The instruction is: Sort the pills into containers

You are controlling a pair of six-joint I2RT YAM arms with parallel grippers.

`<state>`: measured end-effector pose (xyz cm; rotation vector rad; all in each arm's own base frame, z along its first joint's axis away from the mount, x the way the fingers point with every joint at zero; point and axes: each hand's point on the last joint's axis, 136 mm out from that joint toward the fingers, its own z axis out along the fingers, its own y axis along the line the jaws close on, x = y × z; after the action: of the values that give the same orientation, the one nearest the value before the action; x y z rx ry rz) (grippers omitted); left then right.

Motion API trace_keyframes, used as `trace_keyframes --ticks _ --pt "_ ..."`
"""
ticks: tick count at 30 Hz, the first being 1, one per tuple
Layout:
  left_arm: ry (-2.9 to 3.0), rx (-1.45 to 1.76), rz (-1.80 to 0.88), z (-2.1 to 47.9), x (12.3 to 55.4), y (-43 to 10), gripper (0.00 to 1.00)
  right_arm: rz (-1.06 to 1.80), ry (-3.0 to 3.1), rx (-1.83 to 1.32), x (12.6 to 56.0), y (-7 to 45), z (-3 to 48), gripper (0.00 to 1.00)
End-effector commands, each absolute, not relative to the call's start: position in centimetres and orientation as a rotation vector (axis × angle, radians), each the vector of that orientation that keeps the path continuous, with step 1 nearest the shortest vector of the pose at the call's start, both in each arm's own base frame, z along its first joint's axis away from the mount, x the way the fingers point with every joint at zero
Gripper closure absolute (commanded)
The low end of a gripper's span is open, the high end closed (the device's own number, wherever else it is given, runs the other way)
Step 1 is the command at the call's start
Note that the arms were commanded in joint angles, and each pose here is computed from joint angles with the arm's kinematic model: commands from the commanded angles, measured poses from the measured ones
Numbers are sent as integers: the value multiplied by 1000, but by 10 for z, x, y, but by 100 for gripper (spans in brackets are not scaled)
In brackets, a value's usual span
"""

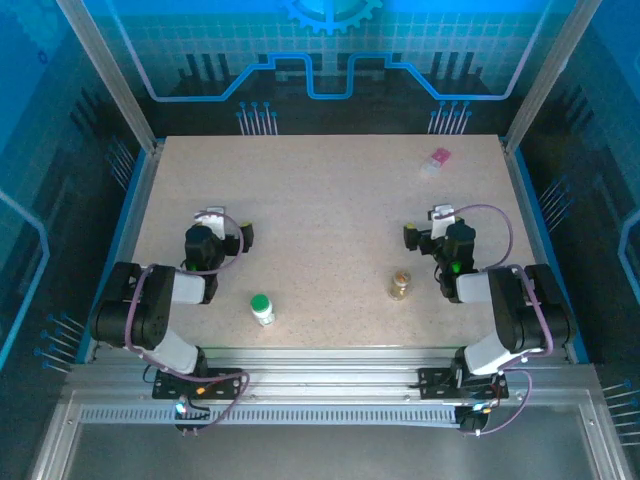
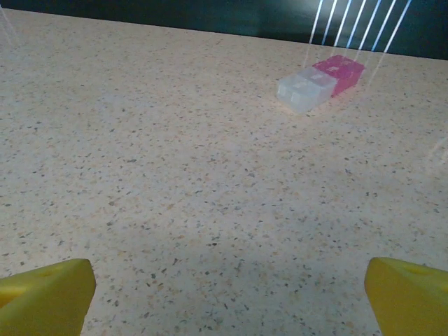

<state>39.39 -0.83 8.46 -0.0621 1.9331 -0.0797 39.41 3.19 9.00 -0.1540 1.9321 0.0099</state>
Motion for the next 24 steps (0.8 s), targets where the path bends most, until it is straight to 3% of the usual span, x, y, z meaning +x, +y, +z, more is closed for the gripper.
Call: trace_keyframes --ticks 1,24 --pt "1906 -39 -85 96 399 -9 1 17 1903 -190 398 36 98 0" --pt "1894 -70 -168 96 396 -2 1 26 1902 -111 398 23 99 0"
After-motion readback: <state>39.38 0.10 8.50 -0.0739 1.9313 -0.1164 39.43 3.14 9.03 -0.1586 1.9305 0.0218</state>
